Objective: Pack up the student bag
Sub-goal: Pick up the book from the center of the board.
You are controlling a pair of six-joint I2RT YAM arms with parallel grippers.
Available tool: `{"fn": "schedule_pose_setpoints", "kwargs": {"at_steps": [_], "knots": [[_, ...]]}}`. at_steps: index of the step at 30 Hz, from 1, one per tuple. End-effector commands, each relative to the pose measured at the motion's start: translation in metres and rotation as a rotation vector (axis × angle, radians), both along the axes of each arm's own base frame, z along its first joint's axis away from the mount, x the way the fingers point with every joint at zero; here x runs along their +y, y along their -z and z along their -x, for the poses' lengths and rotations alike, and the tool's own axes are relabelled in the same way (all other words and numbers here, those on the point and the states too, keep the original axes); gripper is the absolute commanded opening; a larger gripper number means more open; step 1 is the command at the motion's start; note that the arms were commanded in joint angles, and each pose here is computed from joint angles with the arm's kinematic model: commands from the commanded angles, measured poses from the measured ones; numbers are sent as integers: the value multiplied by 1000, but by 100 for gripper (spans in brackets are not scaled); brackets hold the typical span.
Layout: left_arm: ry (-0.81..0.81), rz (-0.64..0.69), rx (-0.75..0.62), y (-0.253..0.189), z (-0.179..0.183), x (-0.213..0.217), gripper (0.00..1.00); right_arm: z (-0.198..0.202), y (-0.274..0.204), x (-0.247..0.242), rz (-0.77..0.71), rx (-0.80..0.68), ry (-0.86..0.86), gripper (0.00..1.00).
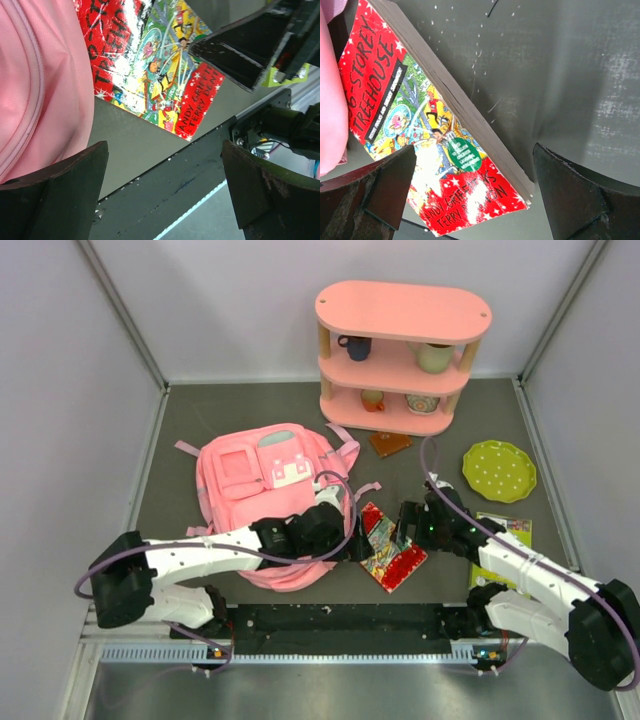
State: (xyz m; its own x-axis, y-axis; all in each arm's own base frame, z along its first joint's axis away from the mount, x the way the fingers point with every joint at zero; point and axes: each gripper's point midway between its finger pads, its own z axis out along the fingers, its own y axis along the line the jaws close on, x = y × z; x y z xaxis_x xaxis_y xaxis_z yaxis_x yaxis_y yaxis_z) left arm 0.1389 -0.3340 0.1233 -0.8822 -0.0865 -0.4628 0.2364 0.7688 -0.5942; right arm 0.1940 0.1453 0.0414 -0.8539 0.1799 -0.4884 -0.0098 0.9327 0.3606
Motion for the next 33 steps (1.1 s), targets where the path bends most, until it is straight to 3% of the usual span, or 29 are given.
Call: {"fn": "schedule_pose_setpoints", "kwargs": {"at_steps": [1,16,20,27,33], "knots": [[-25,48,41,11,-2,-17,98,-6,-8,11,-51,-37,-58,99],[22,105,239,60,23,-51,95,2,1,22,-102,13,-92,96],[24,87,261,74,24,-53,95,11,4,24,-140,30,-91,88],[82,72,210,73,16,-68,95,25,-12,33,-259,-2,-116,75],[111,18,84,53,-2,-74,94,36,-24,36,-346,-34,-117,62]]}}
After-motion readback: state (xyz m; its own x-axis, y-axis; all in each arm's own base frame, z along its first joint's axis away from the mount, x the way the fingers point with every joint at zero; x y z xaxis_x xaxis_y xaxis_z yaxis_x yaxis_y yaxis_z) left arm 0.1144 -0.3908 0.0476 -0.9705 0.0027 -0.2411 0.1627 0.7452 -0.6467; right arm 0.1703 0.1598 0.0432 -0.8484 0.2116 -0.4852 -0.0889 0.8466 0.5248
